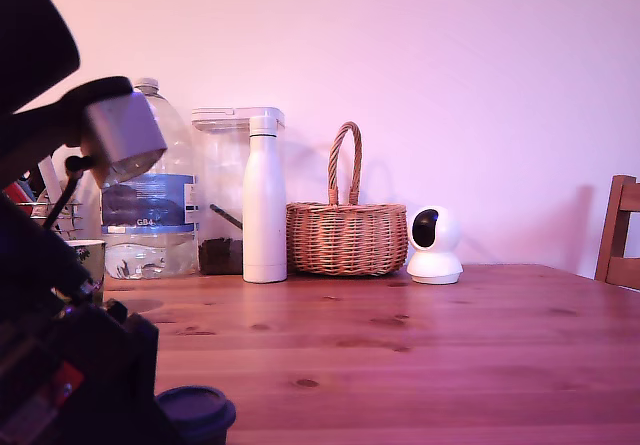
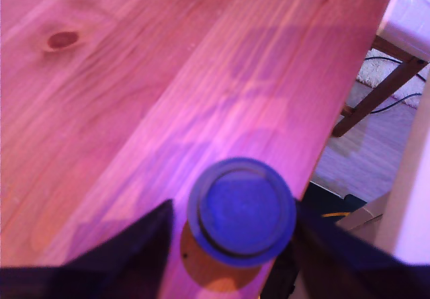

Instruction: Pick up the coffee capsules from the table one by one and drop them inside the nearest coffee cup

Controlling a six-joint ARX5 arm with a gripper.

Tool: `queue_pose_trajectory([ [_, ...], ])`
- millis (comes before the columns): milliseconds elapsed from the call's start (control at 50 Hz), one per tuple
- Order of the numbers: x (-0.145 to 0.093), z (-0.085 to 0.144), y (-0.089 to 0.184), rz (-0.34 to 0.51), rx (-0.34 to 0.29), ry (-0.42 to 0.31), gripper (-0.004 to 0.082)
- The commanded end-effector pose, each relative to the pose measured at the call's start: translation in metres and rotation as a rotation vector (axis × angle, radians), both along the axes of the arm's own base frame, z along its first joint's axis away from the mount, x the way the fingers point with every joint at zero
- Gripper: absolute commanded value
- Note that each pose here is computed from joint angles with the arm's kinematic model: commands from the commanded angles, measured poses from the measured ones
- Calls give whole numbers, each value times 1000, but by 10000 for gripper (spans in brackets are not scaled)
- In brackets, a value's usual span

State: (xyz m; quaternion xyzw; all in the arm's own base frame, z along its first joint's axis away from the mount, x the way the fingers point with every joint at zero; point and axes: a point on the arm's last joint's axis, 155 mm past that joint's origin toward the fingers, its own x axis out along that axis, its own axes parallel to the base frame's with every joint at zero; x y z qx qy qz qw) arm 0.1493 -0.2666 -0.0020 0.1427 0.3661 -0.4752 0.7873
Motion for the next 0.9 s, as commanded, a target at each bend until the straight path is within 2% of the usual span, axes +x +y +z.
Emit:
queue_pose_trajectory([
  [0, 0, -1, -1, 0, 2, 2, 356],
  [160, 0, -1, -1, 0, 1, 2, 251],
  [400, 0, -1, -1, 18, -3, 19, 144],
  [700, 4, 1, 3, 42, -7, 26, 122],
  [780, 8, 8, 3, 59, -28, 18, 122],
  [880, 17, 28, -1, 82, -93, -18, 122],
])
